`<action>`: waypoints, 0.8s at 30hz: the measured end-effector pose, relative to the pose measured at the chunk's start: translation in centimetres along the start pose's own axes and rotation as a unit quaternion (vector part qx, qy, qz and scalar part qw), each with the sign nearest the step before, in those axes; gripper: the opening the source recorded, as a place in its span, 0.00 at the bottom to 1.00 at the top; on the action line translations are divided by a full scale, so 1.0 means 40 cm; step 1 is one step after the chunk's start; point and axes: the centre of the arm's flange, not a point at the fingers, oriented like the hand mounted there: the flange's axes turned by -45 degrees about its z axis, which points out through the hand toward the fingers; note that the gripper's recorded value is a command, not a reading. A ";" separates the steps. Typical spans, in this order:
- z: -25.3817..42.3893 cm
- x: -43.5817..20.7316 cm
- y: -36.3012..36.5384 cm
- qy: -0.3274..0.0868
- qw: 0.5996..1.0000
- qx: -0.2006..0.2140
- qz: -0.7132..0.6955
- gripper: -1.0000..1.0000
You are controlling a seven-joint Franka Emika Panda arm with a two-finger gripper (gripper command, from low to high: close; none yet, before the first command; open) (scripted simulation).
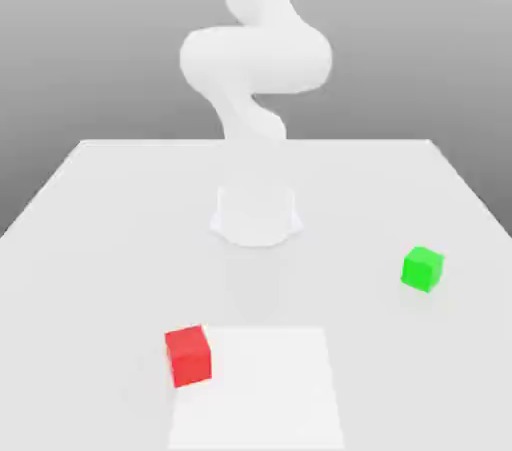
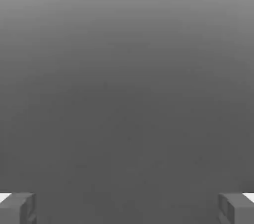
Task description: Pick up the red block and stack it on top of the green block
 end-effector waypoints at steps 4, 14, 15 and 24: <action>0.255 -0.074 0.037 -0.077 0.996 -0.012 -0.041 0.50; 0.710 -0.439 0.134 -0.251 0.960 0.020 -0.119 0.50; 0.741 -0.486 0.141 -0.267 0.955 0.028 -0.126 0.50; 0.937 -0.799 0.154 -0.341 0.924 0.078 -0.152 0.50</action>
